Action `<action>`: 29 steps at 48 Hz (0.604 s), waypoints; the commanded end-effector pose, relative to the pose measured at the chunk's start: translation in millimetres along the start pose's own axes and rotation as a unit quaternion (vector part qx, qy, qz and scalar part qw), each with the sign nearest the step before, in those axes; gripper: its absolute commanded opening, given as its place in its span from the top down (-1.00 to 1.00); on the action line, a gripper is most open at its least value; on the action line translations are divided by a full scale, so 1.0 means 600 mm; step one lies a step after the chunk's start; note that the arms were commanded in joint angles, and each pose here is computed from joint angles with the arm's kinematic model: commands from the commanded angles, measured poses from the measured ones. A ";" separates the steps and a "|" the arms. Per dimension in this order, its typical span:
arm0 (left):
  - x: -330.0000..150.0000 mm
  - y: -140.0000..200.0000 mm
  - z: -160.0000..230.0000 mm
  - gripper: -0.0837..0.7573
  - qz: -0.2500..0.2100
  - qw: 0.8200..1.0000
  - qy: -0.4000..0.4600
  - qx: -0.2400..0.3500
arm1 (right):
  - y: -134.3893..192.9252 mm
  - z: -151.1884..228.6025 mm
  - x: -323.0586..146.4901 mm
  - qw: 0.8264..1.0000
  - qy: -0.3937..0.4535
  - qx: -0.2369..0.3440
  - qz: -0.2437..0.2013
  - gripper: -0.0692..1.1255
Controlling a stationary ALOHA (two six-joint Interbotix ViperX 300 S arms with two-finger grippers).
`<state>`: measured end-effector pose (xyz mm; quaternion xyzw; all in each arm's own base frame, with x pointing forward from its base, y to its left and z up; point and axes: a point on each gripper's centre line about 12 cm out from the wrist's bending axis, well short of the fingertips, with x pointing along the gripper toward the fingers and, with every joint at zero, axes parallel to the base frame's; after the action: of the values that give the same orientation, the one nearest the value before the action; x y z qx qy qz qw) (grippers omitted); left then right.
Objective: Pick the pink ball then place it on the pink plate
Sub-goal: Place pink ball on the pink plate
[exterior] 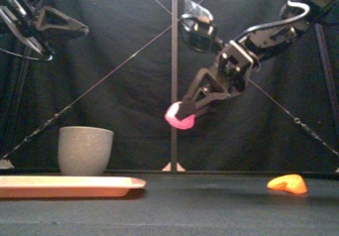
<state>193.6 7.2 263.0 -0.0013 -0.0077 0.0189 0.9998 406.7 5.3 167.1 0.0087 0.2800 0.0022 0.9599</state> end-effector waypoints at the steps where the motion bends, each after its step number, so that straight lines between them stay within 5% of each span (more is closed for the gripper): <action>1: 0.003 0.001 0.010 0.66 0.002 1.000 -0.009 -0.001 | 0.038 0.035 0.046 1.000 -0.019 -0.008 0.022 -0.30; 29: 0.001 0.012 0.002 0.66 0.018 1.000 -0.003 0.003 | 0.059 0.077 0.248 0.999 0.043 -0.018 0.026 -0.44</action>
<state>192.6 13.8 259.9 -0.0005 -0.0039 0.0360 0.9993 545.5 44.6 104.8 -0.0027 0.3370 0.0349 0.9408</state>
